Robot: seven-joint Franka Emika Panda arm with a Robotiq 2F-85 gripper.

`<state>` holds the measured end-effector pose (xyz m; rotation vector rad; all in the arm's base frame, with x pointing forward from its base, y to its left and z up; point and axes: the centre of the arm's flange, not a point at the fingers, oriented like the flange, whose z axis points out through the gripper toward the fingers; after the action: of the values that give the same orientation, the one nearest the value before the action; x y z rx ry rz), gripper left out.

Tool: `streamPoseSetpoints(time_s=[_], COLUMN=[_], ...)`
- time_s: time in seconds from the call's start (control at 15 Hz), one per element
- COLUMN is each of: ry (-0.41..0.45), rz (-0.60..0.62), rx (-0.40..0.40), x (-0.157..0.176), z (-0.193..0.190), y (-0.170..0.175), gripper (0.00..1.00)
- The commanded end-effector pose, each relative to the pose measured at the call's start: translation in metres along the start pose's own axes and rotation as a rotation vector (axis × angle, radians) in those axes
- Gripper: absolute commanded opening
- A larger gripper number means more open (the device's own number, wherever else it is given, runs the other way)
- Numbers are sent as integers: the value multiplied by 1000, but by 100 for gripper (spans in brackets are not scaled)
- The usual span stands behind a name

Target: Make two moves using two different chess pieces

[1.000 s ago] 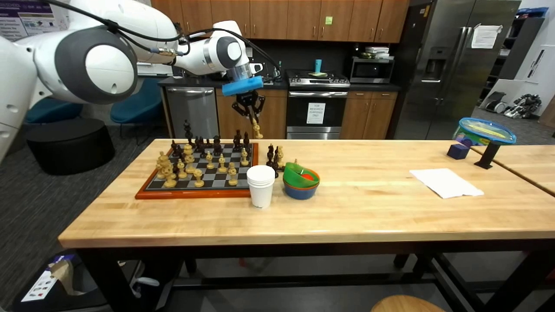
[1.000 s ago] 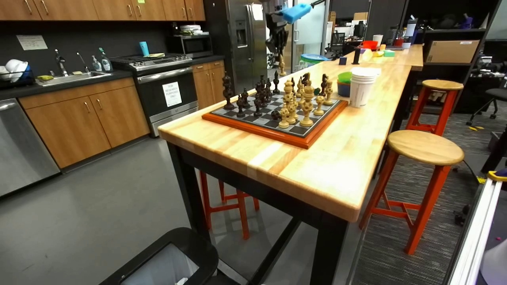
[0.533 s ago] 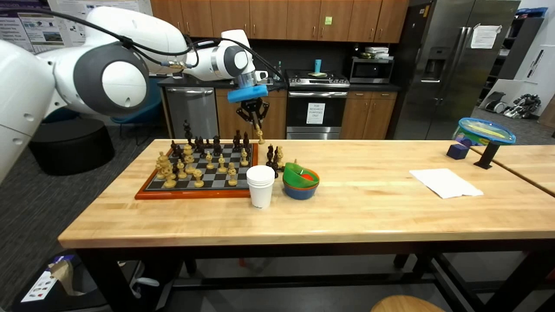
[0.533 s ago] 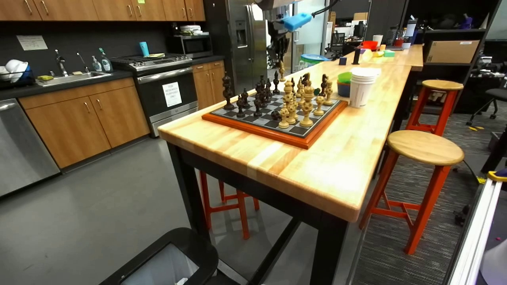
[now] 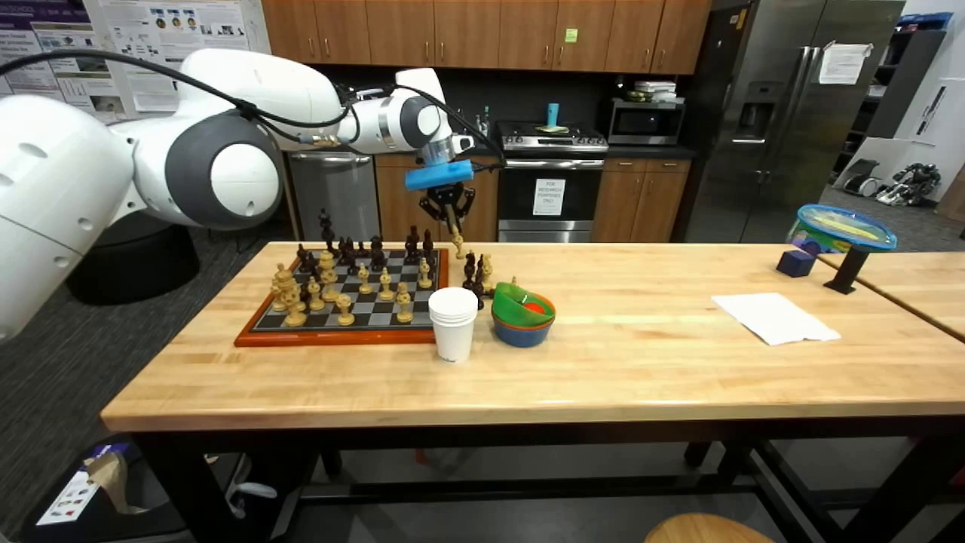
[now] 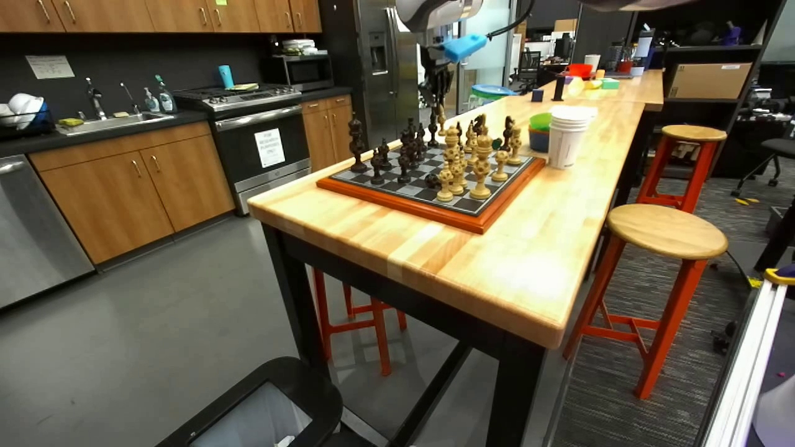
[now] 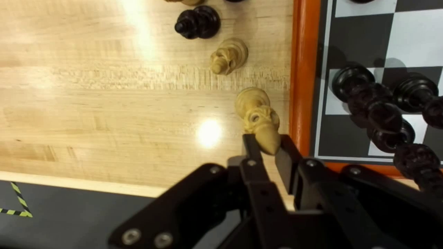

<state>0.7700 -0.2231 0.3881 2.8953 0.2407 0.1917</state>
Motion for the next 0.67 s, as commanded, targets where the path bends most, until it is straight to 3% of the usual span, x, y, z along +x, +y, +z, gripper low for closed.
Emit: streamPoseSetpoints(time_s=[0.0,0.07,0.13,0.4,0.53,0.6], ry=[1,1,1,-2,-1,3], rz=[-6,-4,-3,7,9,11], rx=[19,23,24,33,36,40], x=[19,20,20,14,10,8], z=[0,8,10,19,19,18], y=[11,19,20,28,32,34], gripper=[23,40,46,52,45,47])
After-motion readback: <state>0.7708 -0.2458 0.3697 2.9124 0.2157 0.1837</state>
